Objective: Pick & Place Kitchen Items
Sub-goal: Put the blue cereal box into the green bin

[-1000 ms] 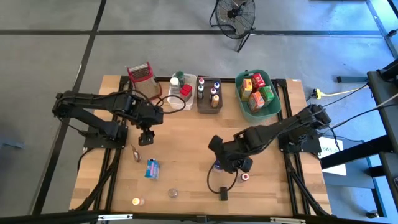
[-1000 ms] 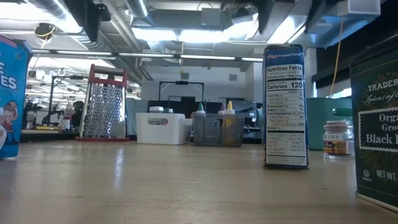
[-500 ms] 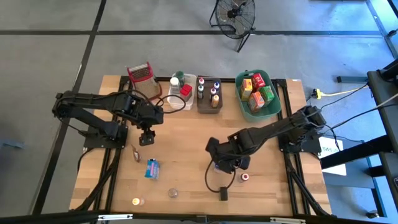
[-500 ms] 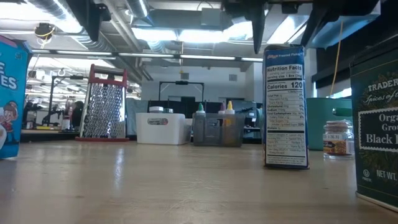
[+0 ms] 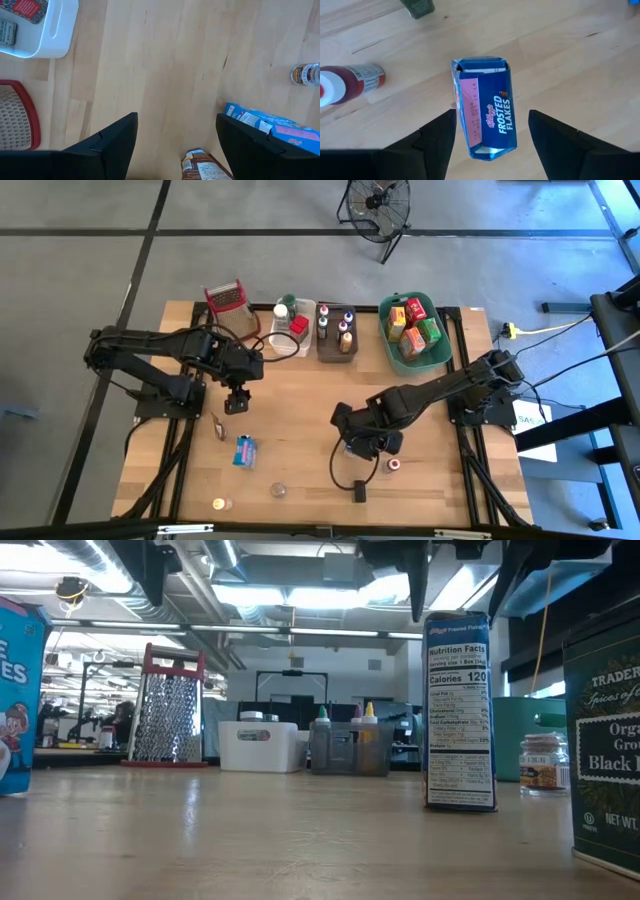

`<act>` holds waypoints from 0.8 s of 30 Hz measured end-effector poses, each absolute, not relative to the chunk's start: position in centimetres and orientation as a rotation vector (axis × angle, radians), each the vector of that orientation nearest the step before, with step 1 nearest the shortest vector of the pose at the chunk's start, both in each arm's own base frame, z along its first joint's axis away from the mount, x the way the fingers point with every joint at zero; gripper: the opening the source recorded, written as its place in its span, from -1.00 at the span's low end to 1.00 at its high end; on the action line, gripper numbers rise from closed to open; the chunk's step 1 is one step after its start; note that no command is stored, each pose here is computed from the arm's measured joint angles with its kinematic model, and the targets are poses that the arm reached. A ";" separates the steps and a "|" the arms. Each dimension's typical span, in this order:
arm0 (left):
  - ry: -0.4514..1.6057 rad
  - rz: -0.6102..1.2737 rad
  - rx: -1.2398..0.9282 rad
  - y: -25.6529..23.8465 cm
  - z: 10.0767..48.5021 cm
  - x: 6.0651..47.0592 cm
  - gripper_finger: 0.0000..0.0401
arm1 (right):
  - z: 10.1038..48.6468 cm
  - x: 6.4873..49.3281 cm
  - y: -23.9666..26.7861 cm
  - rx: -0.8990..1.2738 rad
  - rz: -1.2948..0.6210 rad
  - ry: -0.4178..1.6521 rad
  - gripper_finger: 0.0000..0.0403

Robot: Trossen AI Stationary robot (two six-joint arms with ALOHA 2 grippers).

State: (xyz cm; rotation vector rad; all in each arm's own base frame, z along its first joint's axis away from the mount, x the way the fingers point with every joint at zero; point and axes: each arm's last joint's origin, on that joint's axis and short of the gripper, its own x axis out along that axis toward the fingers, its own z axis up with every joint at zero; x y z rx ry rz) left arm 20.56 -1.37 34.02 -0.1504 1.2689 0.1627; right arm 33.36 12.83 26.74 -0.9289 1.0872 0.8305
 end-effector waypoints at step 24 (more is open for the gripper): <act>1.265 0.186 -0.131 -1.3 34.0 20.6 0.32 | 21.6 35.8 12.9 -0.916 0.845 1.218 0.24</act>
